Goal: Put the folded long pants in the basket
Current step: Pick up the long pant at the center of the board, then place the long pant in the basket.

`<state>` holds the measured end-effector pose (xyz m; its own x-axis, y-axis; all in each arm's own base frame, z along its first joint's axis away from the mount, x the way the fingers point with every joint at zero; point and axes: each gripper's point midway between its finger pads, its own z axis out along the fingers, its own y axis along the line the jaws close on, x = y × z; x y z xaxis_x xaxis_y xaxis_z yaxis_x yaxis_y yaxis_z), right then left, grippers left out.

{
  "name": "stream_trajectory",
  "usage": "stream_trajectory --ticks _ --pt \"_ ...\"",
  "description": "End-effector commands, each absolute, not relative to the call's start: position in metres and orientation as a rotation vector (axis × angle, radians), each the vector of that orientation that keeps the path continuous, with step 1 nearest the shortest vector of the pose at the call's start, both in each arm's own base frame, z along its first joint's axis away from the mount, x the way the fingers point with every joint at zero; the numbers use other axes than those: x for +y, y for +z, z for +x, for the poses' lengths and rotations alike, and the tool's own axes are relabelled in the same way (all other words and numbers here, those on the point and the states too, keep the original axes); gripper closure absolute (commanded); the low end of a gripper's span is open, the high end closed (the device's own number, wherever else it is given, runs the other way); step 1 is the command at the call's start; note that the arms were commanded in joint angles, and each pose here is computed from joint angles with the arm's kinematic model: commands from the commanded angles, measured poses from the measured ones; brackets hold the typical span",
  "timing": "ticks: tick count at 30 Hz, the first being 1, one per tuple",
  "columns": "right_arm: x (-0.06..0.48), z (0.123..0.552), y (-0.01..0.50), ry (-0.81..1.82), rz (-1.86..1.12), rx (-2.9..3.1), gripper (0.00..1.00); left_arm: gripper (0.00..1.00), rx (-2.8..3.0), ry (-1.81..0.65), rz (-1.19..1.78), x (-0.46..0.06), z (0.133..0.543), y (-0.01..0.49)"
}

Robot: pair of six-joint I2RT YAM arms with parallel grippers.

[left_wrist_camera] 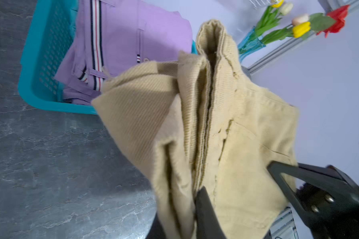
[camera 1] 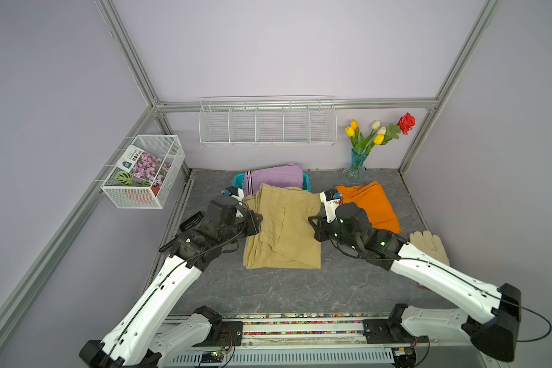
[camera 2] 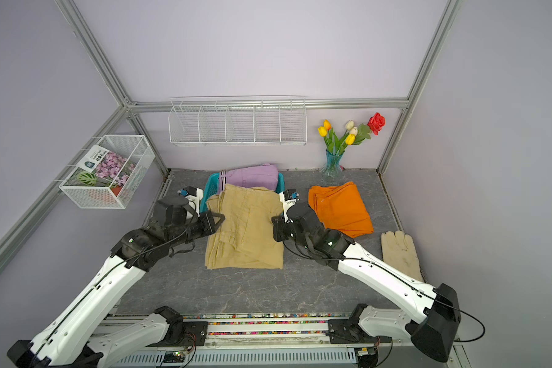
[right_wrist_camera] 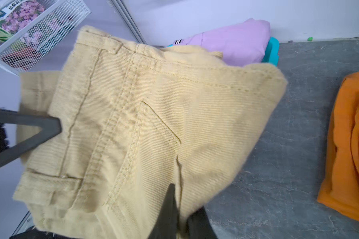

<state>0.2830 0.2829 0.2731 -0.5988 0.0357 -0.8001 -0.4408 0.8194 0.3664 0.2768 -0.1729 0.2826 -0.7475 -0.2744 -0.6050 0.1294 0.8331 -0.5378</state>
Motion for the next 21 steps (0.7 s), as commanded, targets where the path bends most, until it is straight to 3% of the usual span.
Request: stream_trajectory --ticks 1,5,14,21 --pt "0.282 0.307 0.275 0.655 -0.297 2.141 1.0 1.0 2.289 -0.744 -0.17 -0.158 0.32 0.28" --pt "0.286 0.346 0.281 0.662 -0.246 2.127 1.0 1.0 2.267 -0.655 -0.304 -0.134 0.361 0.277" --pt "0.294 0.456 0.26 0.733 -0.156 2.171 1.0 1.0 2.273 -0.705 -0.307 -0.139 0.458 0.277" --pt "0.295 0.535 0.226 0.779 -0.145 2.212 1.0 1.0 2.337 -0.816 -0.354 -0.129 0.551 0.237"
